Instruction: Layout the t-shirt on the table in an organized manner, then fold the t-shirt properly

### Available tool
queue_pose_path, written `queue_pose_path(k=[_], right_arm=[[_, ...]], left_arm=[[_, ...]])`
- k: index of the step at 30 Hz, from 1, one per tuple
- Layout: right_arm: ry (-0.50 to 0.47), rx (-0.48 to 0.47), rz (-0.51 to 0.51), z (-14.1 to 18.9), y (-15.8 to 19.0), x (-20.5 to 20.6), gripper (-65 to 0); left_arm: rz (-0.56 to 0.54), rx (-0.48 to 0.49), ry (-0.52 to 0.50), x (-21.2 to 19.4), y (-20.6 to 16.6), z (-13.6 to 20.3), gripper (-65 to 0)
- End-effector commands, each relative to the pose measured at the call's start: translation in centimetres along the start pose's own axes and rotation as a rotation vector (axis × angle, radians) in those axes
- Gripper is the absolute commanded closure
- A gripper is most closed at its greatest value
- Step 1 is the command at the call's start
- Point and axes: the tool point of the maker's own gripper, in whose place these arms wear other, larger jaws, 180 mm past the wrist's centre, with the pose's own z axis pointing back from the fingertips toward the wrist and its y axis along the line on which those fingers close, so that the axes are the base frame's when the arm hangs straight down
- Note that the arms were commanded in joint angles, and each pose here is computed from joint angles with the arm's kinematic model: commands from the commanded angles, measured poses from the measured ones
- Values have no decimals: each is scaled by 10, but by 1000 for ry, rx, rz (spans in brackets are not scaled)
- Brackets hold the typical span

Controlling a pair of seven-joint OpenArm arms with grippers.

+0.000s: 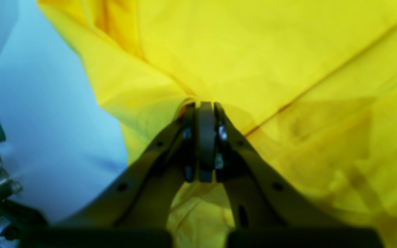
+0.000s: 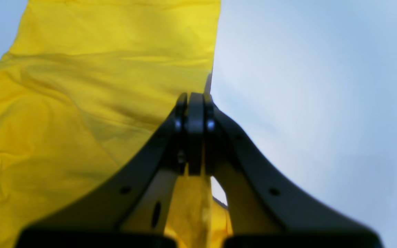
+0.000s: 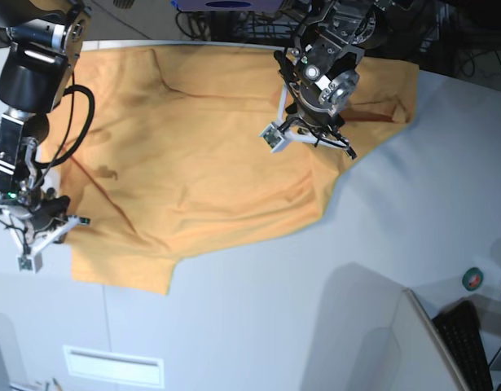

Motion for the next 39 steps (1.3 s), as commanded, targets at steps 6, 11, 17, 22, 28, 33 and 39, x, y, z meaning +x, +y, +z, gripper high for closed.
queue_pose_path(k=[6, 11, 17, 22, 28, 33, 39], right_arm=[[-67, -9, 4, 3, -6, 26, 0], [-67, -9, 4, 3, -6, 26, 0], [-67, -9, 4, 3, -6, 26, 0], [-69, -9, 4, 3, -6, 26, 0], [-67, -9, 4, 3, -6, 26, 0], [-68, -11, 6, 4, -8, 25, 0], [-68, -4, 8, 3, -4, 26, 0]], left_arm=[[-9, 31, -16, 3, 9, 4, -188], [0, 42, -57, 9, 12, 18, -395], [34, 55, -125, 20, 15, 46, -413], [33, -7, -147, 21, -1, 58, -410], [504, -76, -220, 3, 52, 66, -369], [1072, -216, -341, -32, 106, 58, -255], [1193, -343, -284, -44, 101, 20, -252]])
